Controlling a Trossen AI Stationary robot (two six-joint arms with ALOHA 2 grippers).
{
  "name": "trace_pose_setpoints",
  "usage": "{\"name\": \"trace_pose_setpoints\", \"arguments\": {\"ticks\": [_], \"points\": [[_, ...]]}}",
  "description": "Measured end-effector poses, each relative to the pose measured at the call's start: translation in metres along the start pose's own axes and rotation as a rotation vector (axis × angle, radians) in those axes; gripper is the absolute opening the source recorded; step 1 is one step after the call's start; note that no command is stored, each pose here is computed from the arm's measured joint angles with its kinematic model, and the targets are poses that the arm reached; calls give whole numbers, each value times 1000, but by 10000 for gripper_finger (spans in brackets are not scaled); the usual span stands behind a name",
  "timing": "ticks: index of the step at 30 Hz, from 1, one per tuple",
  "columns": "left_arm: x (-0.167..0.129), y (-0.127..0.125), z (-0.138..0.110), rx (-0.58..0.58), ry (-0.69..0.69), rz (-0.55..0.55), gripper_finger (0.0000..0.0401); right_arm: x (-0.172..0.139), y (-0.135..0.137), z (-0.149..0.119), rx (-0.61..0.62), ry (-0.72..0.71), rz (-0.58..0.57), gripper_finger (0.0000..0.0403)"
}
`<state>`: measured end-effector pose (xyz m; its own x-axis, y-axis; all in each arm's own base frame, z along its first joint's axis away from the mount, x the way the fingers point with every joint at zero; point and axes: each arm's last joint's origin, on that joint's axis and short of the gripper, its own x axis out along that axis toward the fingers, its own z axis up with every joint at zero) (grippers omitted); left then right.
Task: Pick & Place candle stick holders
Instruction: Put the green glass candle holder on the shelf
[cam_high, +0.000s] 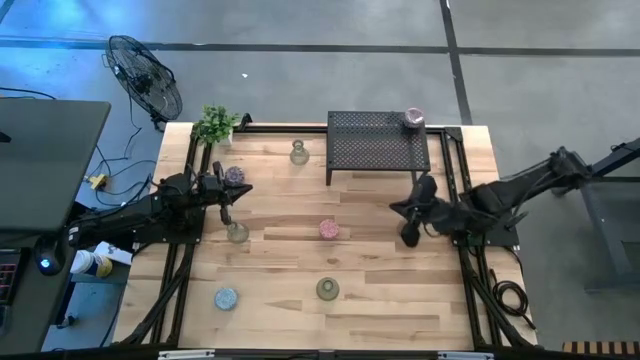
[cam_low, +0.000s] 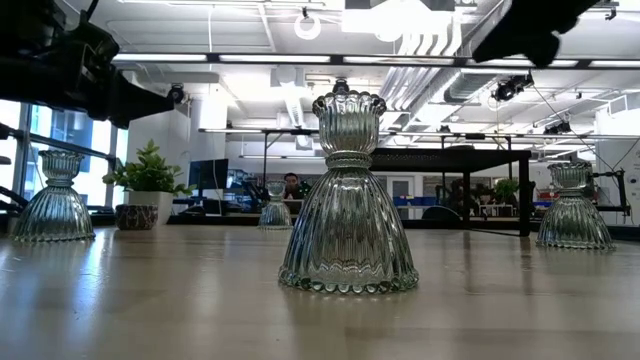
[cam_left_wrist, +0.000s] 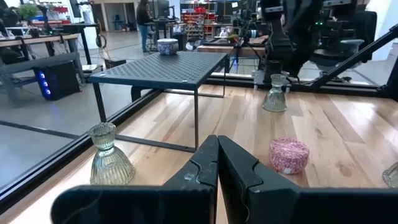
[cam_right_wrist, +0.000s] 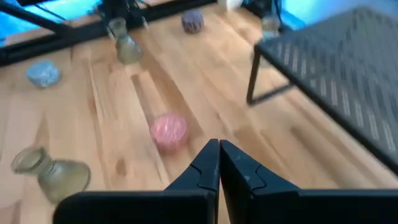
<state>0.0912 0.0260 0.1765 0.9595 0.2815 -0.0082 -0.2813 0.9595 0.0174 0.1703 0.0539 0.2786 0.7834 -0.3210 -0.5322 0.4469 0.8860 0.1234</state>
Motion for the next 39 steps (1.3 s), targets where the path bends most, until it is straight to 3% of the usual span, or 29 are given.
{"name": "trace_pose_setpoints", "arguments": {"ticks": [11,17,23,27,30,33,39], "points": [[0,0,-1,0,7,-1,0,-13,18,-34,201,350,-236,22],[0,0,-1,0,7,-2,0,-5,17,-42,220,429,-347,112],[3,0,-1,-25,21,0,0,3,12,-35,221,442,-342,216],[13,2,0,-71,52,61,0,7,8,-28,182,434,-311,250],[27,2,4,-75,81,88,0,12,5,-23,146,410,-300,250],[45,3,8,-90,76,93,0,19,5,-17,104,388,-270,224],[87,25,-3,-132,209,99,0,29,9,-4,38,309,-178,103]]}}
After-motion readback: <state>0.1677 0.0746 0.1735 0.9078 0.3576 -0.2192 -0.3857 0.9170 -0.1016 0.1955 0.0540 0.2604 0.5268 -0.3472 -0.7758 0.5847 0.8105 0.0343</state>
